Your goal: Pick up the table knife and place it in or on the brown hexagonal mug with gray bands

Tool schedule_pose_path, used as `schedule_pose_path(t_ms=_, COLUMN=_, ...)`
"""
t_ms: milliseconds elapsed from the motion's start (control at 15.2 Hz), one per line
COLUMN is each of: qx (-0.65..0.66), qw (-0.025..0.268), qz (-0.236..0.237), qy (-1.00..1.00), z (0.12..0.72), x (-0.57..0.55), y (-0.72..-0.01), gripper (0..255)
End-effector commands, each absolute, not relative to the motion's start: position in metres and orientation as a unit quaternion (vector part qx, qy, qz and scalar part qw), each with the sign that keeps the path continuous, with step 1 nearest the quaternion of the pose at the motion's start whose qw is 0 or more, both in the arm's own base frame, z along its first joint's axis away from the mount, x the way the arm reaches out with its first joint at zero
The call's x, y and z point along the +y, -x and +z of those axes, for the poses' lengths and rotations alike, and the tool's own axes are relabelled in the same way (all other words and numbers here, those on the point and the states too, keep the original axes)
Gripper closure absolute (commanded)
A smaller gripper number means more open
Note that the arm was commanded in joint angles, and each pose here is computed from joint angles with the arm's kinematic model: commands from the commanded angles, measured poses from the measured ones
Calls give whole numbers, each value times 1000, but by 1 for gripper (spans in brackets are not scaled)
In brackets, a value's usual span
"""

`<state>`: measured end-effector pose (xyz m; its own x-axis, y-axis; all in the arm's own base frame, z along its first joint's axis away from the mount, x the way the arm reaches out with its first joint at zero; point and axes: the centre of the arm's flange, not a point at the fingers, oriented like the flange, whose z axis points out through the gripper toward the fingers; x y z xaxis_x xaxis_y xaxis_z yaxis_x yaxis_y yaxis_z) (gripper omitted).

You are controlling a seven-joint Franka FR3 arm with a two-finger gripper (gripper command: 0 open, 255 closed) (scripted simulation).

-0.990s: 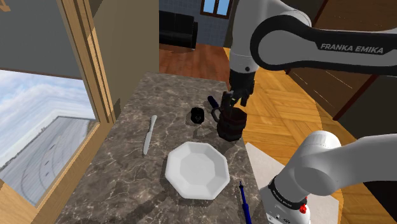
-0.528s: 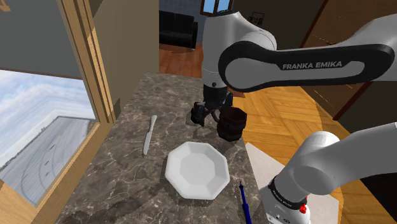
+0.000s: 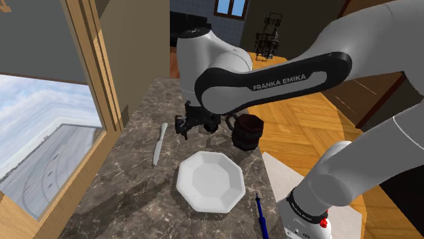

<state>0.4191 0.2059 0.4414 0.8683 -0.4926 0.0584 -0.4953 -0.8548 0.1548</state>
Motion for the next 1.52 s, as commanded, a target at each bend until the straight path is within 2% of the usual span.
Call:
schedule_pose_path(t_ms=0, qx=-285, qw=84, qz=17, qy=-955, z=430, x=222, y=-440, gripper=0)
schedule_pose_path(t_ms=792, qx=-434, qw=100, qz=67, qy=-893, z=370, x=278, y=-568, gripper=0)
schedule_pose_path(t_ms=1452, qx=-434, qw=100, qz=67, qy=-893, z=331, x=268, y=-569, gripper=0)
